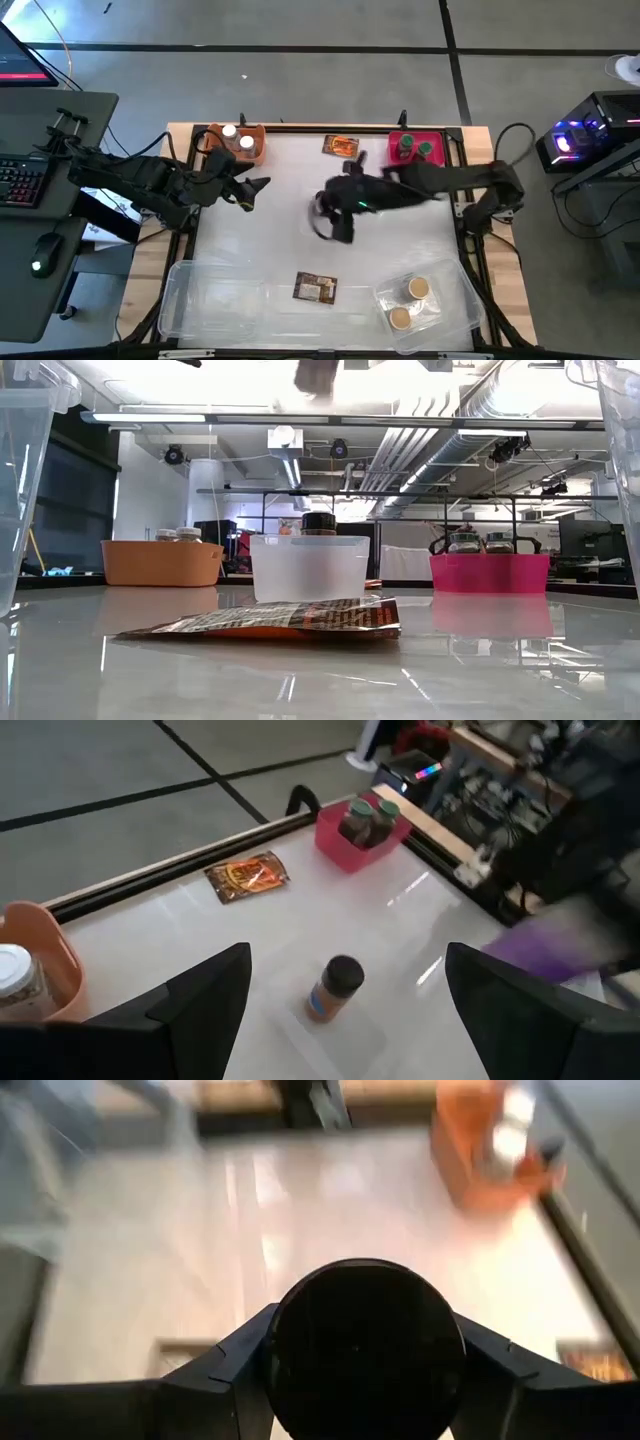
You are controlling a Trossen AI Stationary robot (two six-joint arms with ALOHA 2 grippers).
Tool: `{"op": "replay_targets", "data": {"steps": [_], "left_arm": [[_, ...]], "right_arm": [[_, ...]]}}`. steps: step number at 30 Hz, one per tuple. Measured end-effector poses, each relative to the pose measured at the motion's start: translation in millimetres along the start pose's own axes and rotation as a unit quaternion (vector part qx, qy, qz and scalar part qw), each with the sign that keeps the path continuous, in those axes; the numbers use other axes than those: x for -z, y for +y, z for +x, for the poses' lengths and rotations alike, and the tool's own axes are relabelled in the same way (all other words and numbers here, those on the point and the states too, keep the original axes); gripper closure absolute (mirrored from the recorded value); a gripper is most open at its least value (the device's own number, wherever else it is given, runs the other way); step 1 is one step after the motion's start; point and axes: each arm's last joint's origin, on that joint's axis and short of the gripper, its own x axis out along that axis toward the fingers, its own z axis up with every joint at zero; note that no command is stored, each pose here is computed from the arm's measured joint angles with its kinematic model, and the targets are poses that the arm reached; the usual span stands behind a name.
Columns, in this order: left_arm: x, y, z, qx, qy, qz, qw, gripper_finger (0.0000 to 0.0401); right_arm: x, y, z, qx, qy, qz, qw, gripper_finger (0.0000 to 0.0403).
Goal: Sort spices by type
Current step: Put the black seasoning bottle into the top transparent bin
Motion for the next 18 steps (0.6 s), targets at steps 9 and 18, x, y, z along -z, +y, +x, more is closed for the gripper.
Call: {"op": "replay_targets", "data": {"steps": [9,18], "left_arm": [[7,-8,10,-0.013,0.011,0.015,1.000,0.0082],[13,-14,17,-0.001,0.039,0.066,0.997,0.0082]], "right_arm": [[20,-16,73,0.006,0.100,-0.012,0.995,0.0197],[36,-21,121,0.031,0.153,0.017,0.988,0.0197]]}}
